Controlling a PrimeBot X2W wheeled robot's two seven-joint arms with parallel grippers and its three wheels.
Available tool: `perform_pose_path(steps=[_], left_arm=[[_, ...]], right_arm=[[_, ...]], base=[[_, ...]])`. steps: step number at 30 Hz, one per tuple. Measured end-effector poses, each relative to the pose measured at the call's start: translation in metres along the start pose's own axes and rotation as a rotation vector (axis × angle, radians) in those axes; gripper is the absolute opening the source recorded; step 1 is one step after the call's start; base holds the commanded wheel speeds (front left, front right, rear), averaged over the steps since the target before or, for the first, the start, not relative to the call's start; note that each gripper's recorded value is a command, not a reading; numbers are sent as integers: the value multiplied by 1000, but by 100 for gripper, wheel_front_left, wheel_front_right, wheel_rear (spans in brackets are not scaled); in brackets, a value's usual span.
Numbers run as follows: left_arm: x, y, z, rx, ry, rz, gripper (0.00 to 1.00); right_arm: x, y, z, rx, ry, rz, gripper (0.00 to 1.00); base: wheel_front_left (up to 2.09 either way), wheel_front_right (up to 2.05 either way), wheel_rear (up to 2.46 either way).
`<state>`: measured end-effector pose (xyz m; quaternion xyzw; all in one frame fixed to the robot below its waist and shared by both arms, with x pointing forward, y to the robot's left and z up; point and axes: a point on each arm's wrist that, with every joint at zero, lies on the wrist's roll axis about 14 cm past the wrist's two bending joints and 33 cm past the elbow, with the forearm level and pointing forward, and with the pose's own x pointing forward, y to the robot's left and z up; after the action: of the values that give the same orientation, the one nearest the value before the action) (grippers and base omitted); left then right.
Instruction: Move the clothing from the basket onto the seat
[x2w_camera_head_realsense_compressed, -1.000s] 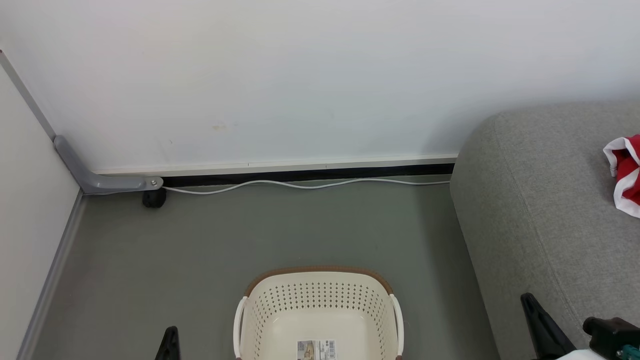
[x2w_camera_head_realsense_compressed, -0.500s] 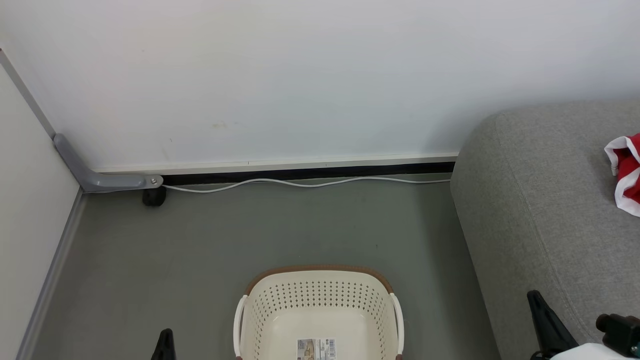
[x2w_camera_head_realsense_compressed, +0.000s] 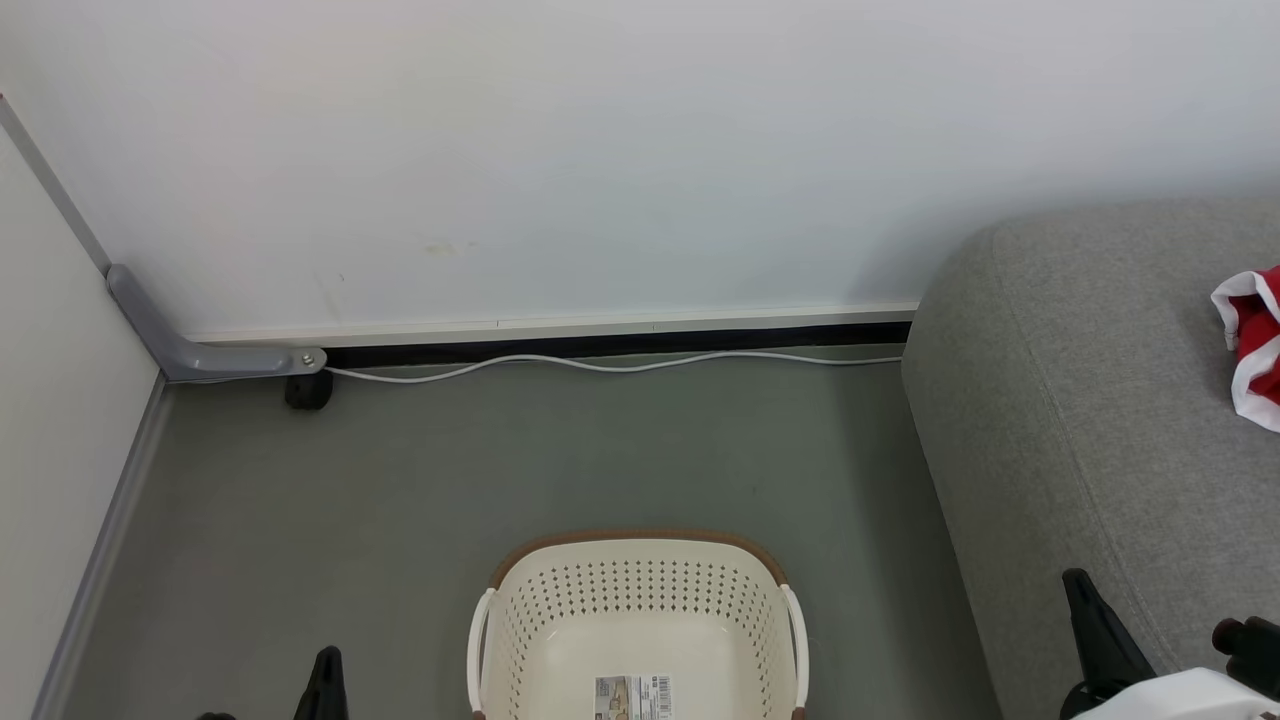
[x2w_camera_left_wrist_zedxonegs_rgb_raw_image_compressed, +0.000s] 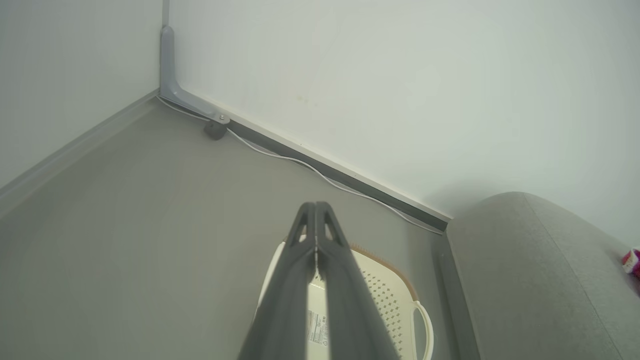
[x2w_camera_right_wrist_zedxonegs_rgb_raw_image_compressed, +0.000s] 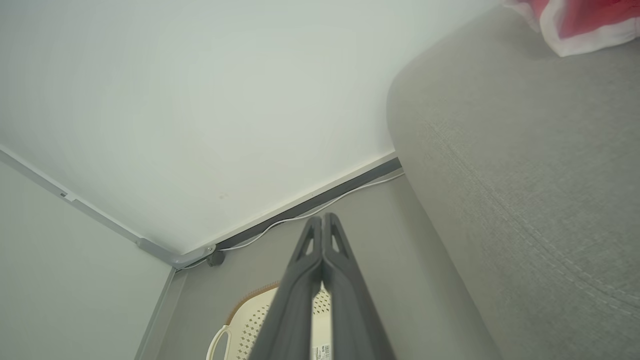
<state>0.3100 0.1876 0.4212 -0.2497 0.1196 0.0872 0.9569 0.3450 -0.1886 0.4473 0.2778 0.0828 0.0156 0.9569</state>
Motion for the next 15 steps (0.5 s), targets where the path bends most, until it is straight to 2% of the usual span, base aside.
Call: perform_pose_path(steps=[15], left_arm=[[10, -4, 7, -178, 12, -13, 0]], right_arm=[[4, -3, 4, 164, -12, -31, 0]], base=[[0, 0, 0]])
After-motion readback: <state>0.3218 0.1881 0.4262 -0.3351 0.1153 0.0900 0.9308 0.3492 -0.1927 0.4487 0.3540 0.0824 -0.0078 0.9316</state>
